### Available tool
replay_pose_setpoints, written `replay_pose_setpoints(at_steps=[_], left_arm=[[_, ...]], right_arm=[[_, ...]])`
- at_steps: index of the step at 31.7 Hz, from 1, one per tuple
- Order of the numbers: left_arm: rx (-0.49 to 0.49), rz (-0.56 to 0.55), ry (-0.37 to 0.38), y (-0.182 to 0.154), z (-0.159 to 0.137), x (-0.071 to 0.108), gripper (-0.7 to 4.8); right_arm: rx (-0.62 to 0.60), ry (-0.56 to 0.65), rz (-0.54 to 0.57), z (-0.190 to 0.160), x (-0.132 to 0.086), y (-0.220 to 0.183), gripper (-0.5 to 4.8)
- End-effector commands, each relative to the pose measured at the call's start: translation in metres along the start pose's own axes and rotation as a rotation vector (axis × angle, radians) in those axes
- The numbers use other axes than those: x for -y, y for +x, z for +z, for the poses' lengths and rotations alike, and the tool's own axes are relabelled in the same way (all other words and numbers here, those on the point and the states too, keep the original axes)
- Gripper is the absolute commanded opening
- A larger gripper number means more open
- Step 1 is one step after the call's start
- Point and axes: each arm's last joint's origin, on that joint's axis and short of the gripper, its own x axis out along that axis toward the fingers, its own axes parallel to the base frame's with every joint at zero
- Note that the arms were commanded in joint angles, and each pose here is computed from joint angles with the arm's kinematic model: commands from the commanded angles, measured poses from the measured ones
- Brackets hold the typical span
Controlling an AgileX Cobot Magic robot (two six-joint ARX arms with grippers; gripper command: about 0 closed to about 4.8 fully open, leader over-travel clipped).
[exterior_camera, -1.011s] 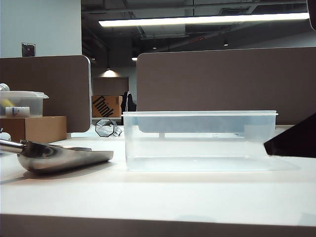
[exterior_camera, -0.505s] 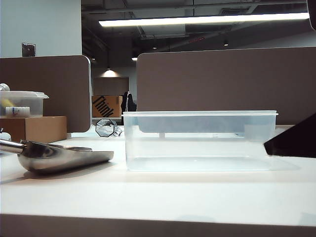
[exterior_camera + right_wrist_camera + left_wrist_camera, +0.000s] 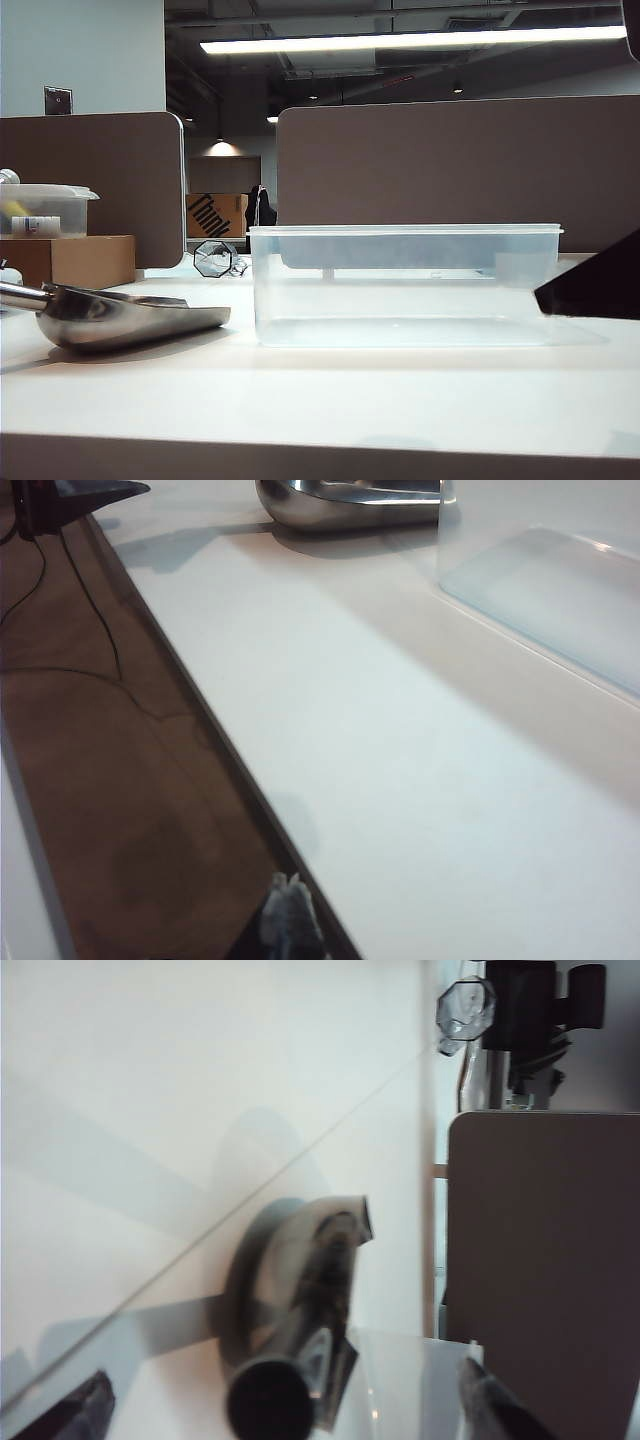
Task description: Pick up the metal ice scoop from the table and place it inside the transparent plastic box.
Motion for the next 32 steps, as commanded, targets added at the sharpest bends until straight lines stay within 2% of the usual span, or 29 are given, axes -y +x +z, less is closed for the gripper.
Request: replay_pose_setpoints(at_steps=[1, 26, 32], left_arm=[[-0.004, 0.004, 0.002, 0.003, 0.000, 0.000, 4.79], [0.001, -0.046, -0.011, 0.024, 0.000, 0.006, 4.79], [-0.004, -0.019, 0.000, 0.031, -0.002, 0.011, 4.79]], right_arm=[[0.018, -0.004, 0.002, 0.002, 0.000, 0.000, -0.01], [0.018, -0.004, 0.001, 0.002, 0.000, 0.000, -0.01], [0.018, -0.004, 0.001, 0.002, 0.000, 0.000, -0.01]])
